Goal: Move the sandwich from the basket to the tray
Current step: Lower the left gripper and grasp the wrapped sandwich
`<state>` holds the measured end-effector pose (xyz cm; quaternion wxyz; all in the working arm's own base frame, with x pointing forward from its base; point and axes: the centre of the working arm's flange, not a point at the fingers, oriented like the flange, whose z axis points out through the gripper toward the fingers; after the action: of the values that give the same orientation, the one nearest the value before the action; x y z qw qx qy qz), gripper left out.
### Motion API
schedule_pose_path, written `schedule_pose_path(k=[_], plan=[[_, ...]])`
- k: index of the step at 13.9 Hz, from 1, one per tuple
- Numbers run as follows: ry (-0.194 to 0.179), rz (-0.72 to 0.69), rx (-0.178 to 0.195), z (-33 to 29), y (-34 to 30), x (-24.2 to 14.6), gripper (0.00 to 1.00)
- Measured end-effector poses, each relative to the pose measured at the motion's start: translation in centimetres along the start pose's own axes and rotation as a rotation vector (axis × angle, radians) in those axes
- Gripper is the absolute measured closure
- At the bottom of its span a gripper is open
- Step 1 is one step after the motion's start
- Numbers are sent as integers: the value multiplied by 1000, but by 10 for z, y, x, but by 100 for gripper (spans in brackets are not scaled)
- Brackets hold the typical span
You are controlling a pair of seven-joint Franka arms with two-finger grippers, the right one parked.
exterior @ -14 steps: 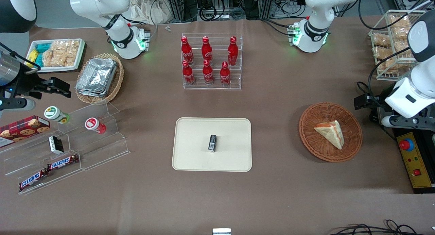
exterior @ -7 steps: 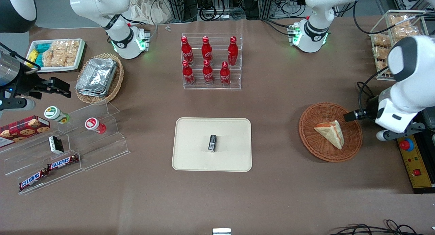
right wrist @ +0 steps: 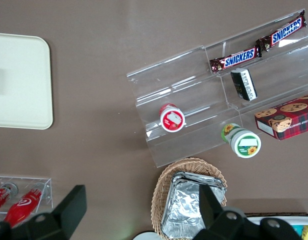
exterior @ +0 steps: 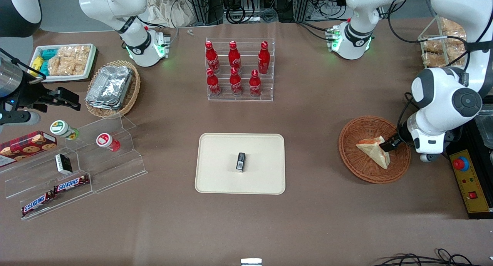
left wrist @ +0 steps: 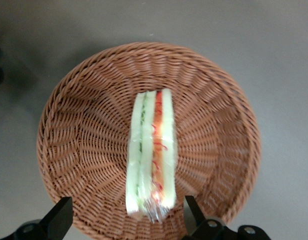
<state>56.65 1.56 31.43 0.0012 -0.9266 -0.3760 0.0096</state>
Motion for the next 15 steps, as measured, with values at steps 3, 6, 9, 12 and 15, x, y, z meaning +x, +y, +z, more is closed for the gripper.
schedule_pose_path(k=[3,6,9,12,15], plan=[[-11,-98,2,21,1,-1,0],[-15,-142,0,30,3,-1,0],[-31,-153,12,46,1,-3,0],[-44,-160,16,66,0,-5,0],[-41,-221,5,78,4,-5,12]])
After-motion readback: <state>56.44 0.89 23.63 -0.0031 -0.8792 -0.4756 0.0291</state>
